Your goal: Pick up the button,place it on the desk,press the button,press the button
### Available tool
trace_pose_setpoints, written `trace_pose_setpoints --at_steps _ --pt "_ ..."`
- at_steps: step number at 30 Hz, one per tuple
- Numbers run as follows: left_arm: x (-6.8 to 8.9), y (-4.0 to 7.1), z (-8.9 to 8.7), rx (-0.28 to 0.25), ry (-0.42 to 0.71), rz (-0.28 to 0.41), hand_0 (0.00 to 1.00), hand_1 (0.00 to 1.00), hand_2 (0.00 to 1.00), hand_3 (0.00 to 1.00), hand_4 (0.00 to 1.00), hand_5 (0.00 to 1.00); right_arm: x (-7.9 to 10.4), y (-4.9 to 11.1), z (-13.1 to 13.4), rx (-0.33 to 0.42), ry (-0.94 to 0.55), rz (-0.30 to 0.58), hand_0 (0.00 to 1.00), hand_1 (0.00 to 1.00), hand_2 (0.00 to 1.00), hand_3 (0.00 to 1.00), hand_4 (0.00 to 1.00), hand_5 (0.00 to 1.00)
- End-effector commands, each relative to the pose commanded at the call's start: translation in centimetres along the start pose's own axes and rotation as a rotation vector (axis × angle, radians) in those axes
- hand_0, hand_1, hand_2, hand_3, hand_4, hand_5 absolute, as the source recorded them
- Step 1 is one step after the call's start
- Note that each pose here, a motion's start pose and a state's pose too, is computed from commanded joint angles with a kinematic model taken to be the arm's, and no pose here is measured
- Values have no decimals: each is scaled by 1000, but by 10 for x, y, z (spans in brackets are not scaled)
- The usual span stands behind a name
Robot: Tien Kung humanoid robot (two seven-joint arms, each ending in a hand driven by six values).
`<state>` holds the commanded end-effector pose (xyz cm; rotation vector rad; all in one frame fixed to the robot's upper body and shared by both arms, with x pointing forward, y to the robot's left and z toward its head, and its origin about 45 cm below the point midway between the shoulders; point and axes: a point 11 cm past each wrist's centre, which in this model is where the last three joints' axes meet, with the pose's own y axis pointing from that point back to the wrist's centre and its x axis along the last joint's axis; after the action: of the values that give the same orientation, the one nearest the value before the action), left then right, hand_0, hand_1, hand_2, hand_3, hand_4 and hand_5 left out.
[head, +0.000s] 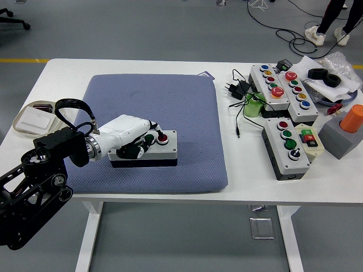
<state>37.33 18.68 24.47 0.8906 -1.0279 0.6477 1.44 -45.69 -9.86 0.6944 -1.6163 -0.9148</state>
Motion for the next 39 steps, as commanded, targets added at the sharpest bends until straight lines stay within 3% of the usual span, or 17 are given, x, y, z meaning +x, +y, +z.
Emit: trace_pose_setpoints --at_steps 17,33,36,39 --pt "-4 -7 -3 8 13 -14 28 2 11 728 259 2 1 0 2 -3 3 2 631 494 543 585 271 18" --pt "-19 -8 -11 40 2 -87 28 2 12 728 261 2 -1 0 -2 4 0 -1 631 493 543 585 271 18" --pt "-19 -8 -11 40 1 -87 28 2 12 728 261 2 -1 0 -2 4 -1 -1 631 493 543 585 271 18" --pt "-8 -7 -9 28 10 -36 28 2 12 729 261 2 -1 0 -3 5 0 -2 630 492 543 585 271 17"
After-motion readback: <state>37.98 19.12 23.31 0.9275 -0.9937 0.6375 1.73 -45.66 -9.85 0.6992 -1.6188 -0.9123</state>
